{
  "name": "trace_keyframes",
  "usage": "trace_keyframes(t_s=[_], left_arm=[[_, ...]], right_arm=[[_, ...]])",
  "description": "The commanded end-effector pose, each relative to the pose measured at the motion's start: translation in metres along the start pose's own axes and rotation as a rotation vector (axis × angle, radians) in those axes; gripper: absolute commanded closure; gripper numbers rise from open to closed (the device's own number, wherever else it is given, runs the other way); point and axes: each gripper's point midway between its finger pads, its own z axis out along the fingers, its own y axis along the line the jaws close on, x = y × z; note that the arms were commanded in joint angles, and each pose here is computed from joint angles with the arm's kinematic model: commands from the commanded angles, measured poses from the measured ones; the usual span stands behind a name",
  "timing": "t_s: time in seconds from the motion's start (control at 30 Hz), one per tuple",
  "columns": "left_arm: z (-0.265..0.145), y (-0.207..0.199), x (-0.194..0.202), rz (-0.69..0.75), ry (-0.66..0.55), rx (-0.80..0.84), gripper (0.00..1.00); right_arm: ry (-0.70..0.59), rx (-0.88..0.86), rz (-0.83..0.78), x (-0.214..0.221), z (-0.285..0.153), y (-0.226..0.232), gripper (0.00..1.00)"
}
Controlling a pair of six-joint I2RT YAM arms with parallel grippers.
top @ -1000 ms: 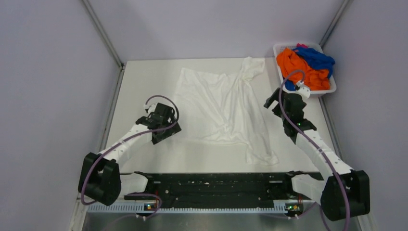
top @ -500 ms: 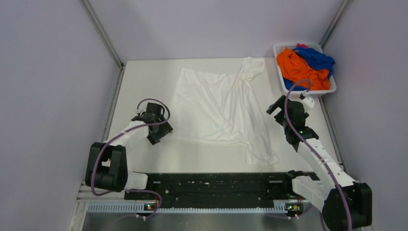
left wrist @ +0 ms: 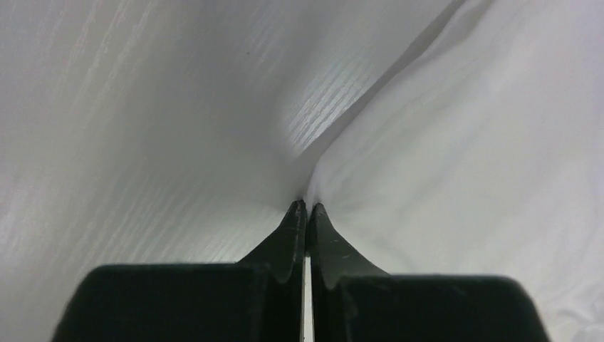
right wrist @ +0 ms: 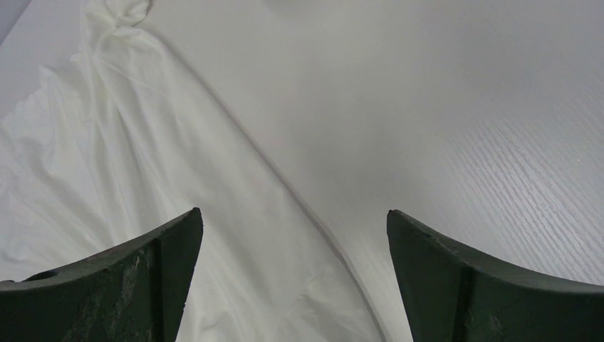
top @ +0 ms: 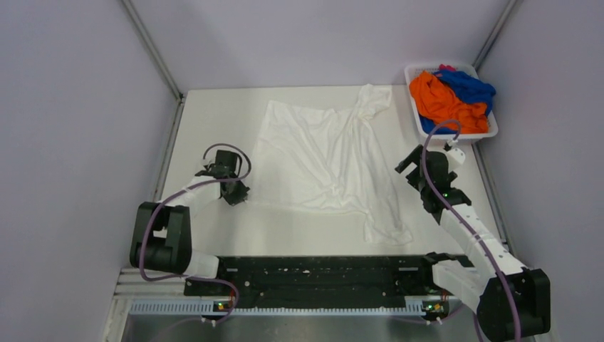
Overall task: Fold and stack the t-shirts
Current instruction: Flatten out the tshirt
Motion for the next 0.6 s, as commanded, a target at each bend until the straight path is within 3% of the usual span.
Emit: trace_keyframes(t_s=[0.0, 0.27, 0.4, 0.57], left_arm=[[0.011, 0.012, 0.017, -0.005, 0.051, -0.030, 1.00], [-0.020, 0.060, -0.010, -0.132, -0.161, -0.215, 1.00], [-0.030, 0.092, -0.013, -0.220, -0.200, -0.315, 1.00], [-0.044, 0.117, -0.017, -0.281, -0.258, -0.384, 1.00]], right_arm=[[-0.014, 0.019, 0.058, -0.007, -0.009, -0.002, 0.02], [0.152, 0.108, 0.036, 0.032, -0.050, -0.042, 0.04], [0.379, -0.001, -0.059, 0.077, -0.054, -0.027, 0.04], [0.495, 0.151, -0.243, 0.111, -0.064, -0.041, 0.04]])
